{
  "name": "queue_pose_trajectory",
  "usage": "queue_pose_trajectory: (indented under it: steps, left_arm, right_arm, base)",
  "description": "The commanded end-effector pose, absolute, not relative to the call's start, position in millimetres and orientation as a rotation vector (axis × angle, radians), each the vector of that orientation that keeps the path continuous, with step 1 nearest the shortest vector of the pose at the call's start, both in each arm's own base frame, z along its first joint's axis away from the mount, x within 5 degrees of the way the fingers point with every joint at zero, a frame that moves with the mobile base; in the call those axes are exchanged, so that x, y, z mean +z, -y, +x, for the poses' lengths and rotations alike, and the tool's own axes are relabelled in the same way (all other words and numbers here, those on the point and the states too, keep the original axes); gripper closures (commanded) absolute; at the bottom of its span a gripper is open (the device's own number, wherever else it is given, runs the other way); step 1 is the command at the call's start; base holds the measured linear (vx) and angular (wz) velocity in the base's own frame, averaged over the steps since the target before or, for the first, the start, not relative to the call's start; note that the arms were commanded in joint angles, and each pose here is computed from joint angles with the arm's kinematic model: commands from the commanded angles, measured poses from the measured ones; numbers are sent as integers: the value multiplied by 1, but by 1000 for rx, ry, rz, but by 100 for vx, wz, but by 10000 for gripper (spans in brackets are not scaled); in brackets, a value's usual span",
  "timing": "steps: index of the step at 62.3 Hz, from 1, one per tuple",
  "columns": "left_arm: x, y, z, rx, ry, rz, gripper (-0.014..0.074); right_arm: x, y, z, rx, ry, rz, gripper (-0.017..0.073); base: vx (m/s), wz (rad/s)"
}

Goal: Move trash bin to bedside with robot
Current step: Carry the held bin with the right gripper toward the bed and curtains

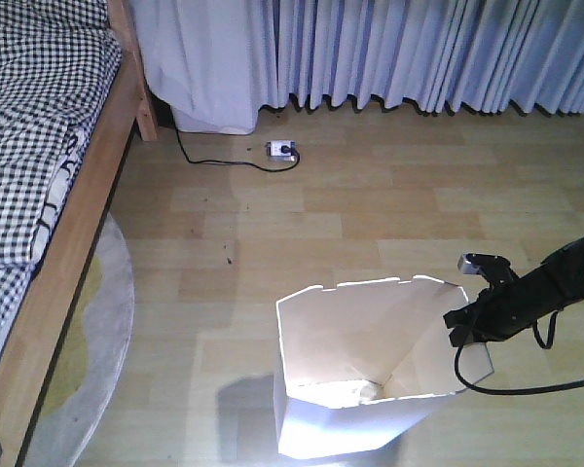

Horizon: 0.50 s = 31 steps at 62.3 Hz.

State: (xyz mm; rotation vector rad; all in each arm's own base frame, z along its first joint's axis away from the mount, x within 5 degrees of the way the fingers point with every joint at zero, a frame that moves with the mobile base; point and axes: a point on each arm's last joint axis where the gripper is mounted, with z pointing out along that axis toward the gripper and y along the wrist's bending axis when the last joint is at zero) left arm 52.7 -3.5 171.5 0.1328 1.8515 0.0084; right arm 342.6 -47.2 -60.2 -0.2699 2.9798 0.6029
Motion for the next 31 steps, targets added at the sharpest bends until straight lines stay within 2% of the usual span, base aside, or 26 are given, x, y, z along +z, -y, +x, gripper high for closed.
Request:
queue_pose_trajectory:
  steps: [1,31]
  left_arm:
    - [173,4,54,5,-1780,124,601]
    - [173,4,54,5,-1780,124,601]
  right_arm:
    - [-26,39,353,800,-2897,-248,559]
    - [-26,39,353,800,-2897,-248,559]
  base:
    - [37,3]
    - [34,2]
